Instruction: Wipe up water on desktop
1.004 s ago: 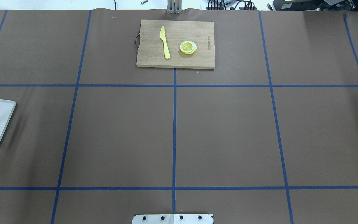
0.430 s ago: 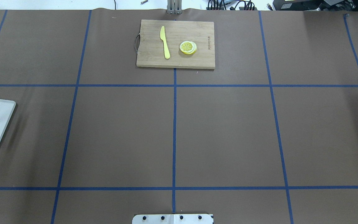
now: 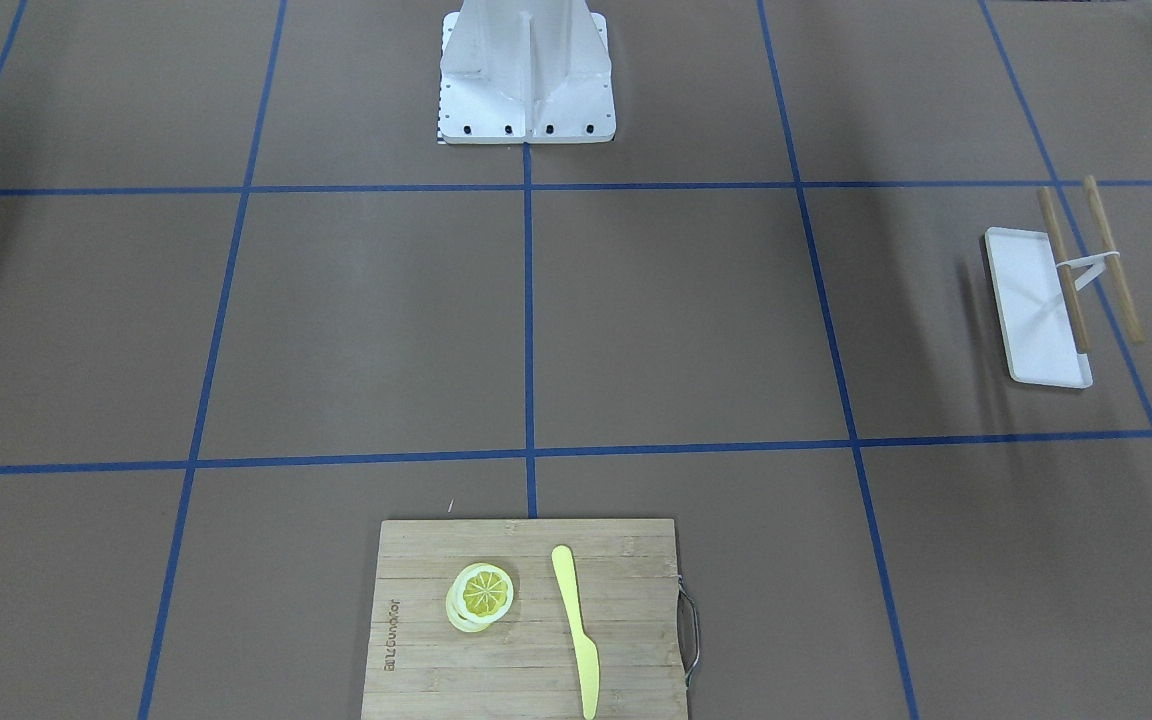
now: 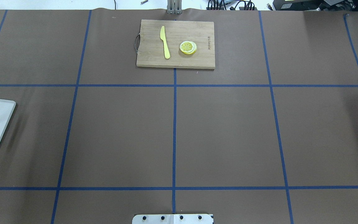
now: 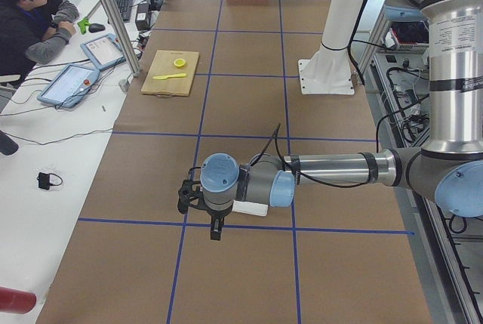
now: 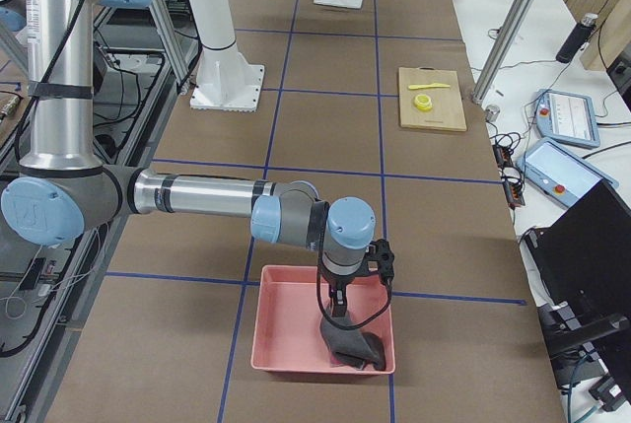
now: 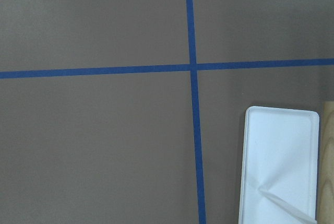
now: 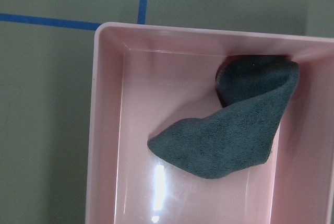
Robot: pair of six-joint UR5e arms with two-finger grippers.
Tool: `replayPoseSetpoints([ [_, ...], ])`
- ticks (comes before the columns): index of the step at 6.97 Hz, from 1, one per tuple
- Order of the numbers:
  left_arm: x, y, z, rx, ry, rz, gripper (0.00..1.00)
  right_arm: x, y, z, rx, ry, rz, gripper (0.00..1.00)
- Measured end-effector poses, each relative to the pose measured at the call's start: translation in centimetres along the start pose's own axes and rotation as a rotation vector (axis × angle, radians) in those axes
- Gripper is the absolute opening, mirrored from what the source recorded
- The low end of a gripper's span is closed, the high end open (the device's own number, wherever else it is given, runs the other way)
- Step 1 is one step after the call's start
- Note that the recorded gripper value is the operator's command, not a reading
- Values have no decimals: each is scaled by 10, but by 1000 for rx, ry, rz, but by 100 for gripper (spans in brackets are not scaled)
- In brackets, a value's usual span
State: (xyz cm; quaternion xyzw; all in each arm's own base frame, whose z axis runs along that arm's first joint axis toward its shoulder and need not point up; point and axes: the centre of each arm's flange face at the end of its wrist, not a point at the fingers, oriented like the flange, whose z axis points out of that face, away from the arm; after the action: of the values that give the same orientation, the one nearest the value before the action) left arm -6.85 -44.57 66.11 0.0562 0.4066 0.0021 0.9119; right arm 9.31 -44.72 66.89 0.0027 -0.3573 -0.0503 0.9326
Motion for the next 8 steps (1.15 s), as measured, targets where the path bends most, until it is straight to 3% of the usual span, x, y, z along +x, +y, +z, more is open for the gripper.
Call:
replayPoseSetpoints([
  [3, -2, 1, 1, -3, -1, -3, 99, -7, -4, -14, 18, 52, -13, 100],
  [6, -1, 1, 1, -4, -1, -3, 99, -19, -13, -24, 52, 2, -27, 100],
  [8, -2, 2, 2, -7, -1, -4, 99, -18, -8, -25, 72, 9, -50, 100],
])
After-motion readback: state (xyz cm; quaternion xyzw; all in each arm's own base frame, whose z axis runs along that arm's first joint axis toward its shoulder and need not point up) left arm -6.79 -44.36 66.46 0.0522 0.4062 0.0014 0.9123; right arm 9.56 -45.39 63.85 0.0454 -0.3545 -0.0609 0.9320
